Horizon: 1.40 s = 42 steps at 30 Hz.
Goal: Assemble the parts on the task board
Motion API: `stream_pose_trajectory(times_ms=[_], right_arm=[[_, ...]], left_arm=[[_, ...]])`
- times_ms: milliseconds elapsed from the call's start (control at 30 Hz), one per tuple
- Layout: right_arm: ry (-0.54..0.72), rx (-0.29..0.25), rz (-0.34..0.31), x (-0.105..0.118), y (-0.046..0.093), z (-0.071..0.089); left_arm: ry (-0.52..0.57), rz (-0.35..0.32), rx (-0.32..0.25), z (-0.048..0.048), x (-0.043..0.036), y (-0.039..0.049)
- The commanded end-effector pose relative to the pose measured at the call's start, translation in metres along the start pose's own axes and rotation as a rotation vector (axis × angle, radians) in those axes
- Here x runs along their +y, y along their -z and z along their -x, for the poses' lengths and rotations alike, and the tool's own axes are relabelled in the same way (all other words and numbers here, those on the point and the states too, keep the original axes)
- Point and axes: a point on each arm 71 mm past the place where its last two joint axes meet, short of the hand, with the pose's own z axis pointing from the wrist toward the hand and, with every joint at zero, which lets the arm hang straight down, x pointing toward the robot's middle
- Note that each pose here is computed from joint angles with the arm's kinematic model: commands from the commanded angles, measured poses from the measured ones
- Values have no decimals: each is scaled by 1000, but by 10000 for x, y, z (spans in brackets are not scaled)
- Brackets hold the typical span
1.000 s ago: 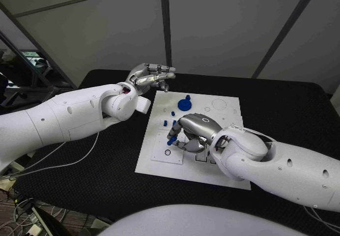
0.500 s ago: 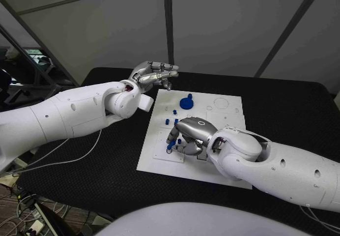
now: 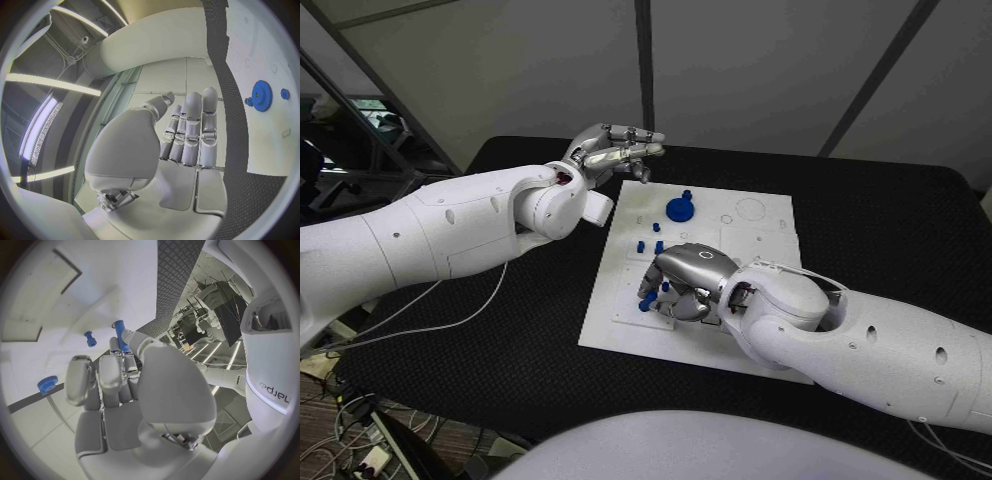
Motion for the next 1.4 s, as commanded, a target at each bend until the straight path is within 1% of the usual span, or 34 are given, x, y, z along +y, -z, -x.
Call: stream_pose_trajectory(times_ms=[33, 167, 367, 800, 967, 1133, 1300, 1400], right_arm=[[21, 31, -18, -6, -6, -23], [32, 39, -32, -12, -12, -33], [43, 35, -45, -8, -23, -43], [27, 7, -1, 58, -43, -79], [17, -18, 7, 68, -38, -70], [2, -85, 23, 76, -16, -28], [-40, -220, 61, 80, 60, 61], [-63, -266, 70, 58, 123, 97]], left_arm=[[7, -5, 12, -13, -14, -7], [7, -4, 12, -12, -14, -6], [8, -4, 13, -12, -14, -5], [8, -2, 15, -15, -12, -6], [8, -1, 14, -10, -11, -7], [9, 0, 16, -13, -9, -9], [9, 2, 15, -8, -7, -9], [8, 3, 14, -2, -5, -10]])
